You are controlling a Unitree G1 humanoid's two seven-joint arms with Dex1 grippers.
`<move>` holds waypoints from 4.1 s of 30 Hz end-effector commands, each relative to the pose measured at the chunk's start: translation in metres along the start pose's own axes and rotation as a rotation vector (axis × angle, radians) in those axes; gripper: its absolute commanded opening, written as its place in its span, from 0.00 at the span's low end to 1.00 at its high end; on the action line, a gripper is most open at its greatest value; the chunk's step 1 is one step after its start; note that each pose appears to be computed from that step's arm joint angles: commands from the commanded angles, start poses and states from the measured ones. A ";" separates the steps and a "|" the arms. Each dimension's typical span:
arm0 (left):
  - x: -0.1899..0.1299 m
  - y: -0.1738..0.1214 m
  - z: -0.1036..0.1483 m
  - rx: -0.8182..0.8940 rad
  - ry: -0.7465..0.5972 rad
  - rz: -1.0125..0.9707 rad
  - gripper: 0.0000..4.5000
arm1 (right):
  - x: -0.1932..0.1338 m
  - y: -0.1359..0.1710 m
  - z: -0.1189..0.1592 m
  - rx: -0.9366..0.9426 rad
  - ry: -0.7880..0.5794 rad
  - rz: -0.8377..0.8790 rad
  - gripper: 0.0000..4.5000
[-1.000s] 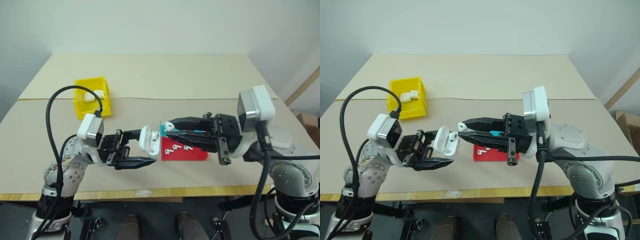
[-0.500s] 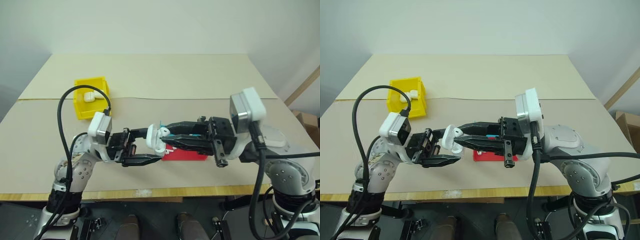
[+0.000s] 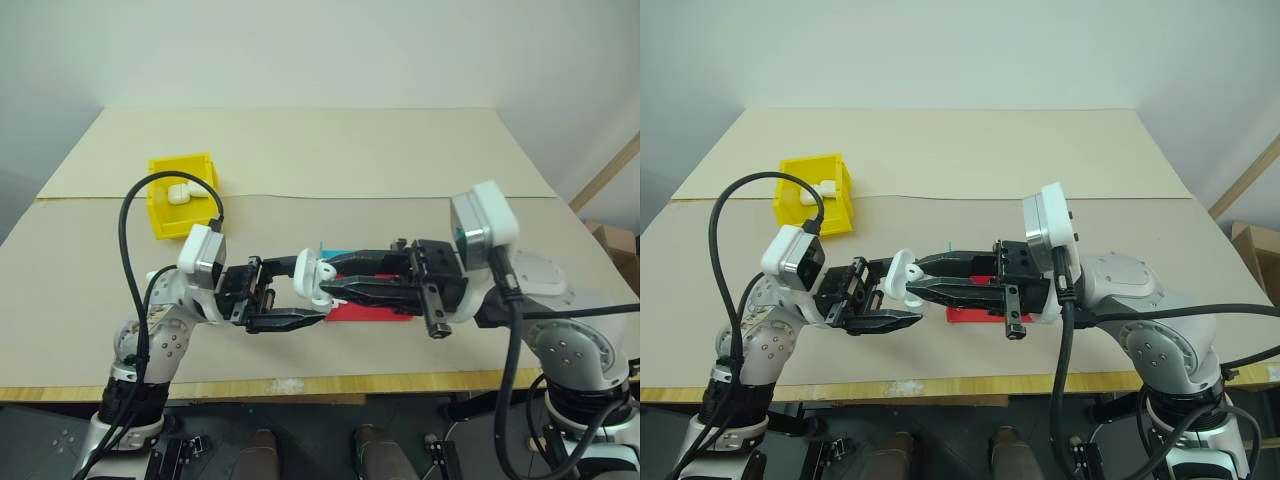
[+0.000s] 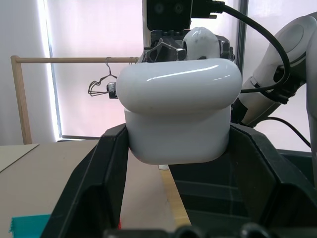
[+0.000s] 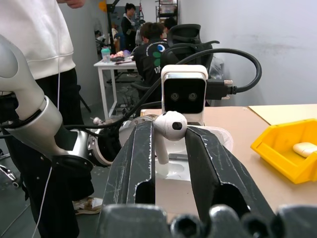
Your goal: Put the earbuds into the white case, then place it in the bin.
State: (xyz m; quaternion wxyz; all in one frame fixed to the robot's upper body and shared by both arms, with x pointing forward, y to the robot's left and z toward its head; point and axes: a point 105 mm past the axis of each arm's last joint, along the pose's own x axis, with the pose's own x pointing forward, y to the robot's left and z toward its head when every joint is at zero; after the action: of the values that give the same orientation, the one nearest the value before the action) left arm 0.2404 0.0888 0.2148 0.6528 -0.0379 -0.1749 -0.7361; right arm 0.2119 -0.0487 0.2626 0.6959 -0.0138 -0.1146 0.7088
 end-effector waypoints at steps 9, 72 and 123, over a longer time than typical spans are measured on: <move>0.004 -0.003 0.008 0.051 -0.020 -0.025 0.61 | 0.002 0.007 -0.001 -0.012 0.008 0.025 0.23; 0.005 0.004 0.004 0.042 -0.027 -0.021 0.61 | -0.005 -0.055 0.066 -0.224 0.281 0.126 0.00; 0.007 0.004 0.003 0.065 -0.011 -0.037 0.61 | 0.015 -0.050 0.031 -0.245 0.611 0.431 0.00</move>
State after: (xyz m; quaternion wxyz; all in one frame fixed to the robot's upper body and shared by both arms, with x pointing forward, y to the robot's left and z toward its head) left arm 0.2473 0.0807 0.2092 0.6465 -0.0229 -0.1685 -0.7437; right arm 0.2602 -0.0319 0.3035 0.5421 -0.3144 0.0224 0.7790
